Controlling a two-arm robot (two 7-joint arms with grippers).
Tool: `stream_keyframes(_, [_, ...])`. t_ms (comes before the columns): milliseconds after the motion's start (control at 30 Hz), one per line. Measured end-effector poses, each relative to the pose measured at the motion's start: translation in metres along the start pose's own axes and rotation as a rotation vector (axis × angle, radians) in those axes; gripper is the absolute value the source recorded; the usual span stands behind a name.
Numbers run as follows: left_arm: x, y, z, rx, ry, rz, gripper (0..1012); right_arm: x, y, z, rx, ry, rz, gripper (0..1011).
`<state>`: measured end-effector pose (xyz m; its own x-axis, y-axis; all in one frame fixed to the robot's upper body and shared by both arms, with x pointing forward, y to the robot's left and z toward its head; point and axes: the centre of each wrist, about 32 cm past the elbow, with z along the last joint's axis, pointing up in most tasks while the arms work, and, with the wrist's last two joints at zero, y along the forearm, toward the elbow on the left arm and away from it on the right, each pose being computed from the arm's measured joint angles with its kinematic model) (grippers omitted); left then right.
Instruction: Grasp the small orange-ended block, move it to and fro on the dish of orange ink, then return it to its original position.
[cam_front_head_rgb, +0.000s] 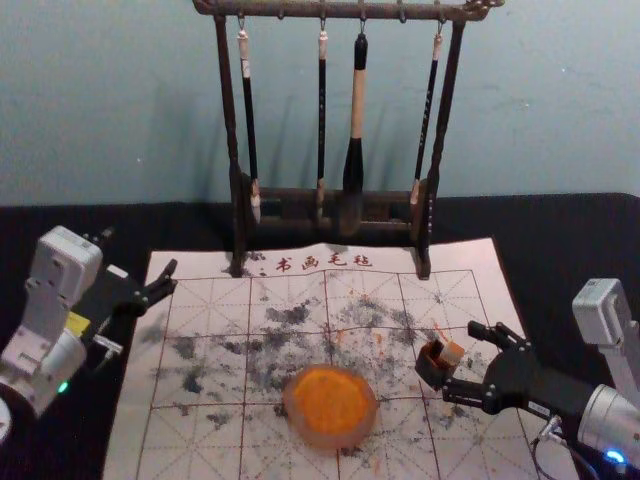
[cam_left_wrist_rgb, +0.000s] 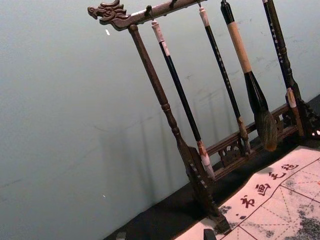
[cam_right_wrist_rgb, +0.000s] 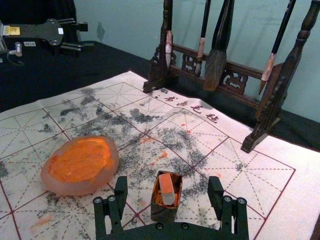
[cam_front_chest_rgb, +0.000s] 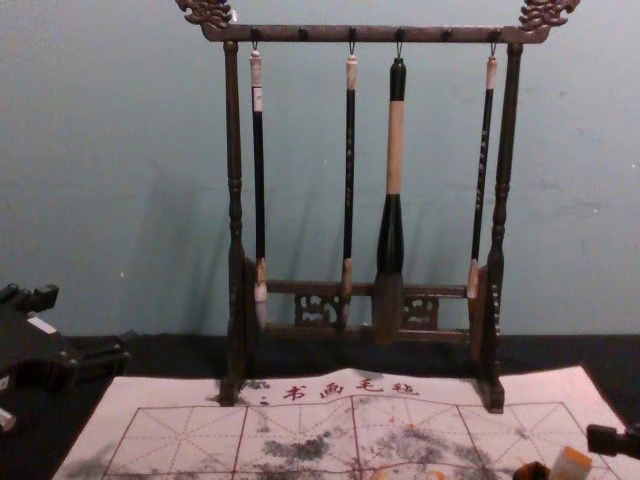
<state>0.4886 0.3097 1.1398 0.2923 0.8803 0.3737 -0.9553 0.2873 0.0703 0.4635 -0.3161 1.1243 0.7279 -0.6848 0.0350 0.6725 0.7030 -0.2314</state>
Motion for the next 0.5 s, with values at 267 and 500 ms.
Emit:
stream_keyframes(267, [0.0,0.0,0.0,0.0,0.0,0.0,1001,0.0,0.0028,0.0005,-0.012,0.008,0.002,1000])
stream_keyframes(500, [0.0,0.0,0.0,0.0,0.0,0.0,1001,0.0001,0.0031,0.0007,-0.013,0.01,0.0,1000])
